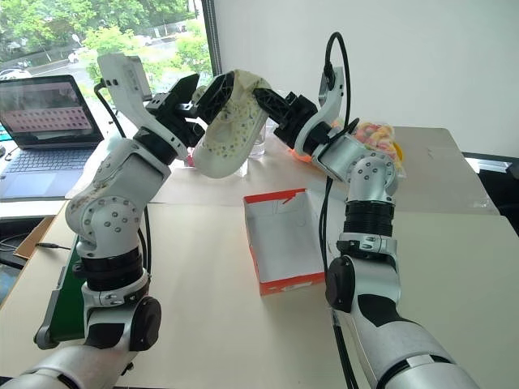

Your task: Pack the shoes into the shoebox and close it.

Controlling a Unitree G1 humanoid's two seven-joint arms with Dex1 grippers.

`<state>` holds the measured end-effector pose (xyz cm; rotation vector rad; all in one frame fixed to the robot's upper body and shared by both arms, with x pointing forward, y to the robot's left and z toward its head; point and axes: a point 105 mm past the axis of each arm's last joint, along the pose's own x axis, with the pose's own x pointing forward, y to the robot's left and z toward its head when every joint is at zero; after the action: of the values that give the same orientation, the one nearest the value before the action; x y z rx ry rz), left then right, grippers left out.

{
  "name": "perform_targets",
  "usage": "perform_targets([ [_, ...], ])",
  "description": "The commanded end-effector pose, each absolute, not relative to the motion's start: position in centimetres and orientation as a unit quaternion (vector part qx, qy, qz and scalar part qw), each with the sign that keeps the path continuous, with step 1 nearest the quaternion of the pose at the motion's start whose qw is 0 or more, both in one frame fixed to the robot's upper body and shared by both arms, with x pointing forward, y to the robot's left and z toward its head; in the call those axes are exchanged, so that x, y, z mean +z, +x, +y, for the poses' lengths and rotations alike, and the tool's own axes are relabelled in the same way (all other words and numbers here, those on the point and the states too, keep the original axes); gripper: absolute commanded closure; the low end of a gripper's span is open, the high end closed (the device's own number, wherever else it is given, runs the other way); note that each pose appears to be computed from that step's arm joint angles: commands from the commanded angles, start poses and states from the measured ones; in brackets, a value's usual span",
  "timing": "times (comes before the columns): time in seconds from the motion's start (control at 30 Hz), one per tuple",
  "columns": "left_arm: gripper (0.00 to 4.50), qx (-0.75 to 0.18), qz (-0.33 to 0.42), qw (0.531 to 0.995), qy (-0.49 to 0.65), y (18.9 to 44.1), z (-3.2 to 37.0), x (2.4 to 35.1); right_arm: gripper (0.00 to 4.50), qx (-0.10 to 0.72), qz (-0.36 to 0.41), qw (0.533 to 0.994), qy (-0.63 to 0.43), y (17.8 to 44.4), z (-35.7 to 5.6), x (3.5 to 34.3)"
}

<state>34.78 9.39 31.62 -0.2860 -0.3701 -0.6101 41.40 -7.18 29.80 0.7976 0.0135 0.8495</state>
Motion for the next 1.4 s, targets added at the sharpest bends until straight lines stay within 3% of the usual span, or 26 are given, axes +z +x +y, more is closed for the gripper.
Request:
perform_targets([
  [0.03, 0.02, -0.309, -0.192, 0.926, -0.103, 33.1, 10.1, 32.3, 3.62, 0.398, -0.051, 0.85, 0.342, 41.1, -8.9, 32.8],
  [0.13, 0.02, -0.313, -0.168, 0.933, -0.057, 32.2, 11.7, 31.6, 3.62, 0.388, -0.032, 0.885, 0.255, 41.1, -10.3, 32.2],
  [0.3, 0.02, -0.337, -0.114, 0.935, 0.003, 30.6, 13.2, 29.8, 3.62, 0.442, 0.053, 0.87, 0.214, 38.6, -10.5, 30.7],
  [0.47, 0.02, -0.376, -0.034, 0.925, 0.051, 29.0, 13.0, 25.9, 3.62, 0.44, 0.136, 0.875, 0.152, 37.2, -11.2, 26.8],
  [0.63, 0.02, -0.395, -0.011, 0.917, 0.06, 28.5, 12.1, 24.3, 3.62, 0.422, 0.182, 0.884, 0.08, 36.7, -11.8, 23.9],
  [0.77, 0.02, -0.397, -0.012, 0.916, 0.055, 28.5, 11.7, 24.0, 3.62, 0.388, 0.238, 0.89, -0.014, 37.0, -13.3, 20.3],
  [1.1, 0.02, -0.375, -0.02, 0.926, 0.031, 27.8, 11.4, 23.2, 3.62, 0.338, 0.298, 0.882, -0.135, 39.4, -16.3, 16.6],
  [1.4, 0.02, -0.357, -0.028, 0.934, 0.022, 27.4, 11.0, 23.1, 3.62, 0.356, 0.305, 0.856, -0.217, 40.7, -14.1, 14.6],
])
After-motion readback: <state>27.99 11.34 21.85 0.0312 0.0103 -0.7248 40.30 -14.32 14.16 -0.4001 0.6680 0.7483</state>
